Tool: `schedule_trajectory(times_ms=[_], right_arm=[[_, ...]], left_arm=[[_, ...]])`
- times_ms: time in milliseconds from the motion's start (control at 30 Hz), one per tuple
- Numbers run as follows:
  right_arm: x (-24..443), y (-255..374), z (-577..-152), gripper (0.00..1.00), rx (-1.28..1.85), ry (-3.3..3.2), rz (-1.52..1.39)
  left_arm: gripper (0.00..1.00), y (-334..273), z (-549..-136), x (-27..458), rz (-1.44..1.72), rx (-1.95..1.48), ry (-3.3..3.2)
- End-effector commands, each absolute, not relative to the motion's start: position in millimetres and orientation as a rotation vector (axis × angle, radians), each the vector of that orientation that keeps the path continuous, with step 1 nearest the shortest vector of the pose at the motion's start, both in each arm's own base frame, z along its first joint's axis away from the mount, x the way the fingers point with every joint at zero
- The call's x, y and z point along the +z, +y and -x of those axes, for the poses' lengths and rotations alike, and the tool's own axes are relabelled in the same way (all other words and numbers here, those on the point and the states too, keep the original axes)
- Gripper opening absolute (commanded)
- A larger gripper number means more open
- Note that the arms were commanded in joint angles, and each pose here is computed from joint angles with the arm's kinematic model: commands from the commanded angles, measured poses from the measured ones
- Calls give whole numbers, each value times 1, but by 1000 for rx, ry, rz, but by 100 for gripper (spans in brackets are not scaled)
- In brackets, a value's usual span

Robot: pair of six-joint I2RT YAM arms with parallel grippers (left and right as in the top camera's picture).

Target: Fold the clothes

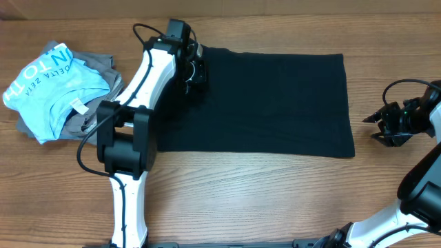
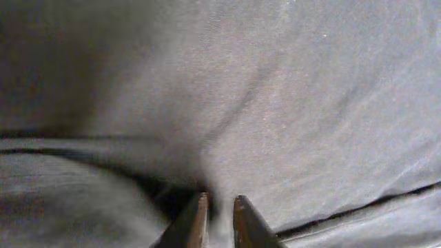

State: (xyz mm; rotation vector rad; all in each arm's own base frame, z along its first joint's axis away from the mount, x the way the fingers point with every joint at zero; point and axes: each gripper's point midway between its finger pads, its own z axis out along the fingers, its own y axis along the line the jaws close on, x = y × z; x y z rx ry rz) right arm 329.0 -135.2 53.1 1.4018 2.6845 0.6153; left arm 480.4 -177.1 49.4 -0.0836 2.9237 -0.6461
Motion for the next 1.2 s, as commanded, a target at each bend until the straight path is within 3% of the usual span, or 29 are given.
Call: schedule_trajectory(times_ms=[0,33,67,300,500,633,867,1167], right_arm=[[67,-141,-334,52,585,2654,-1364],[67,-141,-334,52,585,2654,-1364],[67,-141,-334,52,585,2654,-1364],[67,-140,-332,52,588,2659,-1369],[67,-140,-332,52,589,2662,-1368],[67,-140,-333,52,588,2659,-1366],[67,-140,-333,52,588,2660,-1366],[65,-140,-333,52,587,2660,-1365]], left_arm=[[26,-180,-486,57,58,-625,2898],[36,-180,-486,57,47,-624,2897],[41,-180,-486,57,30,-621,2895],[45,-132,-480,62,149,-598,2951],[19,-58,-445,55,271,-553,3109],[16,-43,-440,43,200,-537,3118],[9,-67,-441,13,35,-641,3058],[7,-63,-456,2,119,-607,2995]])
